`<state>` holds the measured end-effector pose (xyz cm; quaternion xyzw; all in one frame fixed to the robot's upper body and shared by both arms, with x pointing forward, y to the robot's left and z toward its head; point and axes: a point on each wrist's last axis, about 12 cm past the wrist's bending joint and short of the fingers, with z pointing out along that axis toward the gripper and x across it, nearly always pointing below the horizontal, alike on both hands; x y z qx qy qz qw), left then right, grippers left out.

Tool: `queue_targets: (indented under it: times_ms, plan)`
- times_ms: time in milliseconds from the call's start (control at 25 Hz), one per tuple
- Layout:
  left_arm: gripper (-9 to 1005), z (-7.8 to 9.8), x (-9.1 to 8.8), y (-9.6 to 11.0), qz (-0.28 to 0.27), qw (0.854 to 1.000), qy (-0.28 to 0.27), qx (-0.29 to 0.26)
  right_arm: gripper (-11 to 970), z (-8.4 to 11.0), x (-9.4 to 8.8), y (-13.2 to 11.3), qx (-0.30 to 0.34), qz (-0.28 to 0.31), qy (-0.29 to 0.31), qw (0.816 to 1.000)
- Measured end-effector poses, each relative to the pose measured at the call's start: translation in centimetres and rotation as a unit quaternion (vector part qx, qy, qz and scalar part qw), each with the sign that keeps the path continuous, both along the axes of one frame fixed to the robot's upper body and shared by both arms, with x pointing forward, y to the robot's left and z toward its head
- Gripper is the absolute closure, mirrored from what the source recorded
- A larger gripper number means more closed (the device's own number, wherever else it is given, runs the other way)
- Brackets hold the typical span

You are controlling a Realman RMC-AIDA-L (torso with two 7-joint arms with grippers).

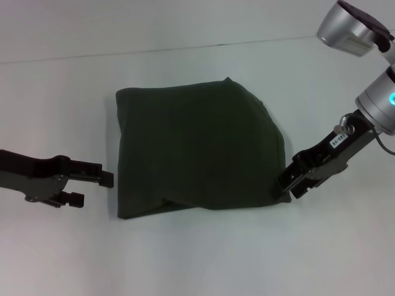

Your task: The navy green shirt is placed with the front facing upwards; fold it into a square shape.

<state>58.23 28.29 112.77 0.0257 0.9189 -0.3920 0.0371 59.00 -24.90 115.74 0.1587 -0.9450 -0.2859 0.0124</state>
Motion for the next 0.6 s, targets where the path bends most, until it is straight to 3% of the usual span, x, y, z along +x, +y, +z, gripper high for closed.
queue_targets:
  times_ms: [320, 600]
  plan:
    - [46, 0.1, 0.4, -1.0, -0.011, 1.0, -0.007, 0.004, 453, -1.0, 0.0, -0.7, -0.03, -0.017, -0.007, 0.999]
    - [46, 0.1, 0.5, -1.4, -0.013, 1.0, -0.007, 0.004, 457, -1.6, 0.3, 0.4, -0.037, -0.012, -0.023, 0.999]
